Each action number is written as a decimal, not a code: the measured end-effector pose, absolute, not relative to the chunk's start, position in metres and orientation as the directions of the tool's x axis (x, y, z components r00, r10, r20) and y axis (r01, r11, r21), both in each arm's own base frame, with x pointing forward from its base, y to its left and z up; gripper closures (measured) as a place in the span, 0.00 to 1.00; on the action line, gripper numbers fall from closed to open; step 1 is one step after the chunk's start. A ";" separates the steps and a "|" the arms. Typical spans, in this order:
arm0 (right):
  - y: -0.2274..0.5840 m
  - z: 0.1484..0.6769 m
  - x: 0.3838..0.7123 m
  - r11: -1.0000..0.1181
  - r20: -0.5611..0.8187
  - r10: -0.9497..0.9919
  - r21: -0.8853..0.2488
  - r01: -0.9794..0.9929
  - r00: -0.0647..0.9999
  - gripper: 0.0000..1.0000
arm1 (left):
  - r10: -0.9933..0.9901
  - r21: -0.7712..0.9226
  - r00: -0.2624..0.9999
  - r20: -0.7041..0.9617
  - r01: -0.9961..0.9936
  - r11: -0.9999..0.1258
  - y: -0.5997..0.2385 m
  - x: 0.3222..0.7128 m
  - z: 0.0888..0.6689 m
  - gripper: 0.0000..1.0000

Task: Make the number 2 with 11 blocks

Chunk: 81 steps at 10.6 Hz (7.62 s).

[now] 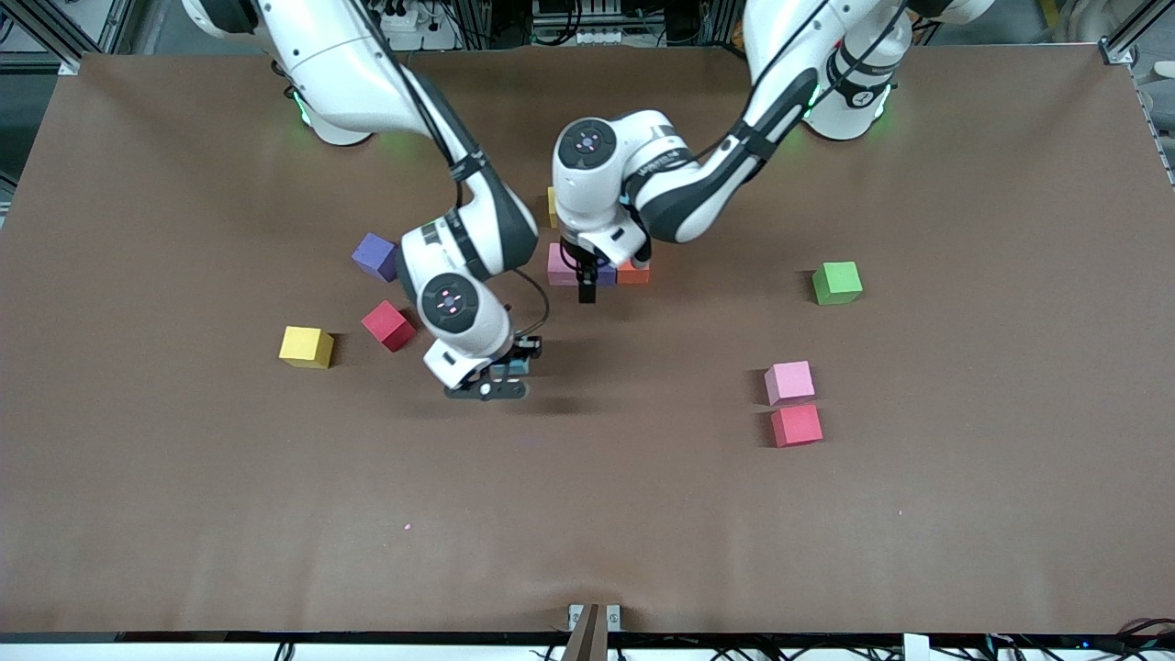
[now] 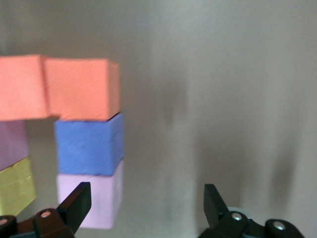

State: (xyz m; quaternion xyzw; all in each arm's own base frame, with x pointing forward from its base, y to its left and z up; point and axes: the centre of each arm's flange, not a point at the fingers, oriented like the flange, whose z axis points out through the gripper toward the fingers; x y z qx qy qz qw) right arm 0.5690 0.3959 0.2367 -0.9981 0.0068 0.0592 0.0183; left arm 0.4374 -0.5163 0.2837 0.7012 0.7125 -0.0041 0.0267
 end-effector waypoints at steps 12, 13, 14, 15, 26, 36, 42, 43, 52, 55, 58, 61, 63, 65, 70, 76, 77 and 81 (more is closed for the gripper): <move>0.473 0.208 0.483 -0.999 -0.142 0.043 0.004 0.044 0.989 0.46 | 0.931 0.060 0.365 -0.003 0.929 -0.364 -0.319 0.596 0.289 0.00; 0.475 0.206 0.479 -0.999 -0.142 0.048 0.005 0.049 0.989 0.46 | 0.920 0.059 0.392 0.001 0.918 -0.391 -0.308 0.602 0.289 0.00; 0.476 0.204 0.476 -0.999 -0.143 0.052 0.006 0.054 0.988 0.46 | 0.908 0.059 0.420 0.004 0.906 -0.419 -0.298 0.607 0.289 0.00; 0.477 0.203 0.474 -0.998 -0.143 0.056 0.007 0.057 0.988 0.46 | 0.890 0.058 0.456 0.008 0.888 -0.456 -0.288 0.612 0.289 0.00; 0.481 0.194 0.461 -0.997 -0.132 0.069 0.007 0.071 0.989 0.10 | 0.318 -0.067 0.946 -0.060 0.314 -0.947 -0.213 0.622 0.252 0.00; 0.350 0.286 0.558 -0.999 -0.188 -0.032 -0.020 -0.036 0.982 0.00 | 0.217 -0.097 0.970 -0.108 0.207 -0.974 -0.194 0.621 0.210 0.00; 0.246 0.253 0.579 -0.992 -0.233 0.111 0.027 0.121 0.966 0.00 | 0.195 -0.058 0.978 -0.080 0.191 -0.980 -0.210 0.623 0.210 0.41; 0.242 0.246 0.570 -0.989 -0.223 0.140 0.026 0.149 0.965 0.00 | 0.176 -0.041 0.983 -0.061 0.173 -0.984 -0.226 0.624 0.217 0.41; 0.195 0.246 0.544 -0.826 -0.211 0.557 -0.041 0.562 0.803 0.00 | 0.031 0.045 0.999 0.024 0.030 -0.999 -0.358 0.621 0.245 0.44; 0.192 0.255 0.544 -0.771 -0.185 0.629 -0.027 0.636 0.755 0.00 | -0.022 0.048 1.000 0.007 -0.022 -0.999 -0.401 0.600 0.237 0.44; 0.174 0.228 0.532 -0.757 -0.148 0.647 -0.012 0.653 0.748 0.00 | -0.067 0.019 0.998 -0.018 -0.067 -0.998 -0.435 0.583 0.246 0.44; 0.167 0.210 0.516 -0.756 -0.150 0.649 -0.012 0.655 0.746 0.00 | -0.115 0.022 0.993 -0.024 -0.114 -0.993 -0.473 0.557 0.252 0.44; 0.163 0.206 0.514 -0.758 -0.141 0.647 -0.006 0.653 0.750 0.00 | -0.101 0.030 0.994 -0.047 -0.100 -0.995 -0.498 0.543 0.245 0.44; 0.160 0.204 0.513 -0.761 -0.138 0.643 -0.004 0.649 0.753 0.00 | -0.078 0.014 0.996 -0.046 -0.078 -0.997 -0.519 0.535 0.233 0.44; 0.159 0.203 0.514 -0.761 -0.127 0.643 0.001 0.649 0.755 0.30 | -0.110 0.004 0.993 -0.047 -0.110 -0.994 -0.549 0.516 0.212 0.44; 0.170 0.232 0.539 -0.759 -0.077 0.648 0.019 0.651 0.758 0.46 | 0.016 0.039 0.996 -0.084 0.019 -0.999 -0.560 0.513 0.211 0.44; 0.172 0.241 0.545 -0.759 -0.077 0.648 0.017 0.651 0.757 0.46 | 0.035 0.036 0.996 -0.085 0.038 -0.999 -0.559 0.514 0.210 0.44; 0.170 0.262 0.560 -0.760 -0.060 0.647 0.020 0.649 0.760 0.46 | 0.089 0.028 0.992 -0.088 0.092 -0.995 -0.558 0.514 0.208 0.44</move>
